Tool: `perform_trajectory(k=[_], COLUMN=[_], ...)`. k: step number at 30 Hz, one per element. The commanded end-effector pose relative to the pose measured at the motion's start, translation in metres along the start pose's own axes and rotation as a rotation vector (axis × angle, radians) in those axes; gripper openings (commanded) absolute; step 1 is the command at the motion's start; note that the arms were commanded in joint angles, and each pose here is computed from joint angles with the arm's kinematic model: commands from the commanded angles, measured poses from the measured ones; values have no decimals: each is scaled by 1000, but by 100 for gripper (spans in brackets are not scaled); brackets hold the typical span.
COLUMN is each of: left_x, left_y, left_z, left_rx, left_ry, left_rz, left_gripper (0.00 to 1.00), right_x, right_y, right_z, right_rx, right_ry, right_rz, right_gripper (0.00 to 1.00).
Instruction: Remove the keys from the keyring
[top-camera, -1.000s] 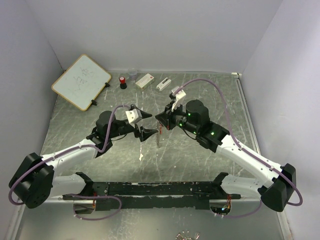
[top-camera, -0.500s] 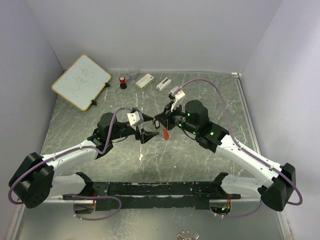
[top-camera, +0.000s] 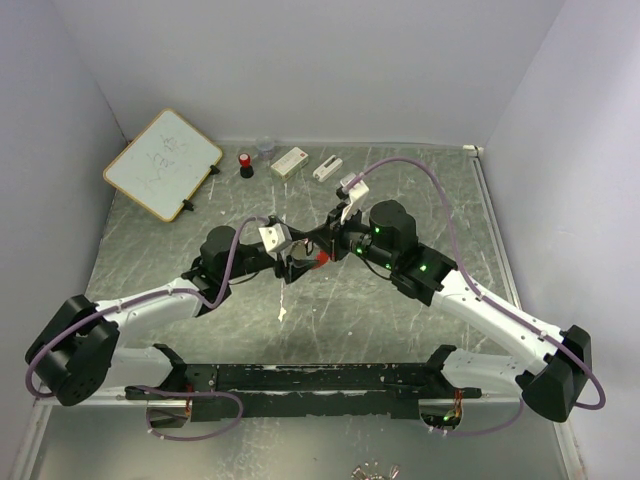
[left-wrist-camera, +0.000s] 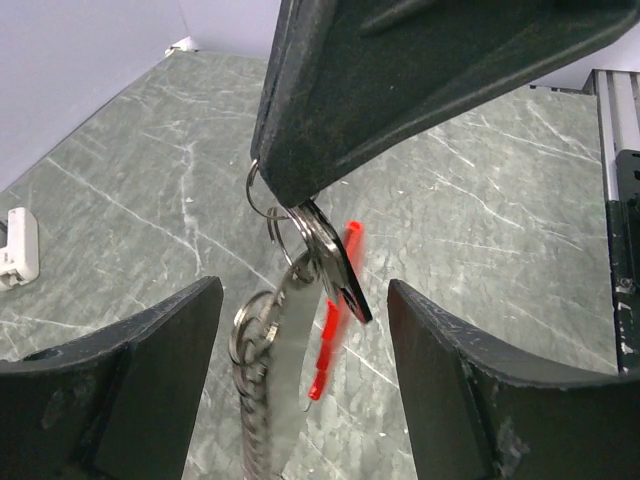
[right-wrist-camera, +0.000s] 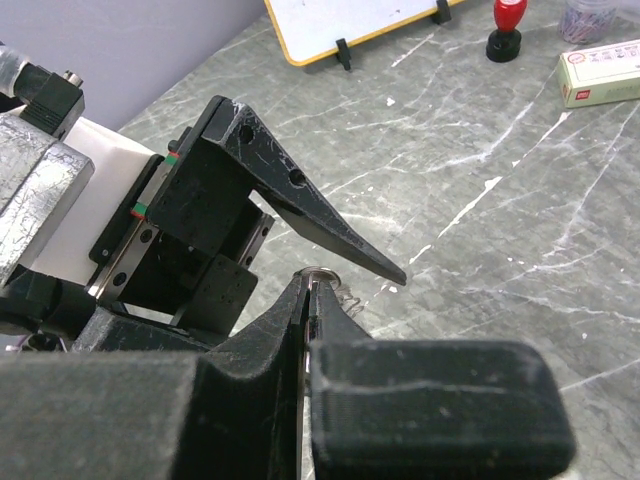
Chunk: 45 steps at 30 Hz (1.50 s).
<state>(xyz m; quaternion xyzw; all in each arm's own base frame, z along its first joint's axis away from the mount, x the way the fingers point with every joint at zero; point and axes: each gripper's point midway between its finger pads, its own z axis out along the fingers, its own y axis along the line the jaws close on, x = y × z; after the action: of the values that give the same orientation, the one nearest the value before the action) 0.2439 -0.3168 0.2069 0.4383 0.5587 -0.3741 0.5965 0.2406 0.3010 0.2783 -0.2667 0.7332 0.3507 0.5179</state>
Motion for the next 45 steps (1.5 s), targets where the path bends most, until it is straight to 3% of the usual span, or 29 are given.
perform_trajectory(k=[1,7,19,24,30,37,40,45], left_x=[-12,-17,-6,1,9,18,22,16], left_y=[4,7,-3,2,10,10,7,3], left_z=[3,4,12,13,10,8,7,7], left_rx=[-24,-32,23,1,-44,-46,-33,-18], left_ry=[-61,-86,-80,-46,-1,30,36,2], left_rz=[65,96,63,68,79,86,86,90], left_gripper=[78,78,59,32,10,24,43,48], right_x=[-24,-24,-28,-32,-37,-40,-42,-42], right_y=[13,15,17,16,15,13,12,14], right_z=[-2,-2,-3,-4,-8,-11,-13,-13], right_rx=[-42,-50,-52,-45,-30,-17,-14,-23], right_ry=[-67,-68,-79,-90,-108,-122,-130,-130], right_rz=[-5,-7,-13,-18,-27,-34,-35,-30], right_gripper=[0,0,0,0,0,0,0,0])
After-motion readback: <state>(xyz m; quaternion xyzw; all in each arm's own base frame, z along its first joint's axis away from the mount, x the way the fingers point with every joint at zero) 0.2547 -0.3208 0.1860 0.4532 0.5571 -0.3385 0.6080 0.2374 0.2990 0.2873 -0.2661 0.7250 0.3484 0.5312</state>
